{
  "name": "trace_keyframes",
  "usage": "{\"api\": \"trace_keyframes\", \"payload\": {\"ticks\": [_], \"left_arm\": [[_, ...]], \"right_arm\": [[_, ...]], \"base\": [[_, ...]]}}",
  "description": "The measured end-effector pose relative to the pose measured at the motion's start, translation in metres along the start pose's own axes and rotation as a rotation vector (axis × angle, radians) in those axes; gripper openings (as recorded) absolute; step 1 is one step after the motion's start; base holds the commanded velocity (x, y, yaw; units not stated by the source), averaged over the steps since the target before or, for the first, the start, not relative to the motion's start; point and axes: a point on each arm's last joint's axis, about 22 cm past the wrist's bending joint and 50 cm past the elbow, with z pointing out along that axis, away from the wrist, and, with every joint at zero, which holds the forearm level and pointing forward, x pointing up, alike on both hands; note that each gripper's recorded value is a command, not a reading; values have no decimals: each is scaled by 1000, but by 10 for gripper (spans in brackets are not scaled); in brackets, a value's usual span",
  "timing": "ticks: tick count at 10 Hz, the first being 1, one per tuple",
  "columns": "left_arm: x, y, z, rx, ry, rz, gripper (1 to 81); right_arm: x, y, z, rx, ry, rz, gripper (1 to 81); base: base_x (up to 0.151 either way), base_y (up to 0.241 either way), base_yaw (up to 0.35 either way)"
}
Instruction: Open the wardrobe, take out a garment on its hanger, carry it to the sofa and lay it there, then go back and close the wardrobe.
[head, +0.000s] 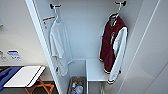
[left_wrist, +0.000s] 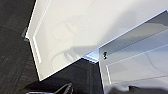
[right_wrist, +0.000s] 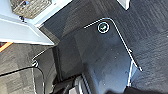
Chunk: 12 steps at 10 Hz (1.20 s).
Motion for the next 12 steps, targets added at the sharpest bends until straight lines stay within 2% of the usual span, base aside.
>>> {"api": "trace_keyframes", "payload": {"ticks": [1, 3, 4, 5, 8, 10, 11, 12], "left_arm": [[5, 2, 5, -2, -37, 77, 811], [-7, 6, 14, 0, -155, 280, 811], [-2, 11, 24, 6, -178, 337, 811], [13, 21, 35, -3, -168, 364, 811], [18, 60, 62, -50, -152, 357, 811], [27, 84, 78, -75, -136, 346, 811], [37, 91, 84, -79, -120, 322, 811], [42, 90, 85, -69, -108, 275, 811]], "right_arm": [[-4, 1, 4, -13, -2, -4, 811], [-11, -12, 12, -1, -10, -19, 811], [-12, -12, 12, -1, -12, -23, 811], [-10, -8, 12, -12, -16, -25, 811], [-1, -16, 17, -12, -24, -34, 811], [0, -36, 27, 7, -37, -35, 811], [-4, -46, 31, 12, -50, -35, 811], [-4, -47, 33, 9, -57, -36, 811]], "base": [[0, 0, 0], [0, 0, 0], [0, 0, 0], [0, 0, 0], [0, 0, 0], [0, 0, 0], [0, 0, 0], [0, 0, 0]]}}
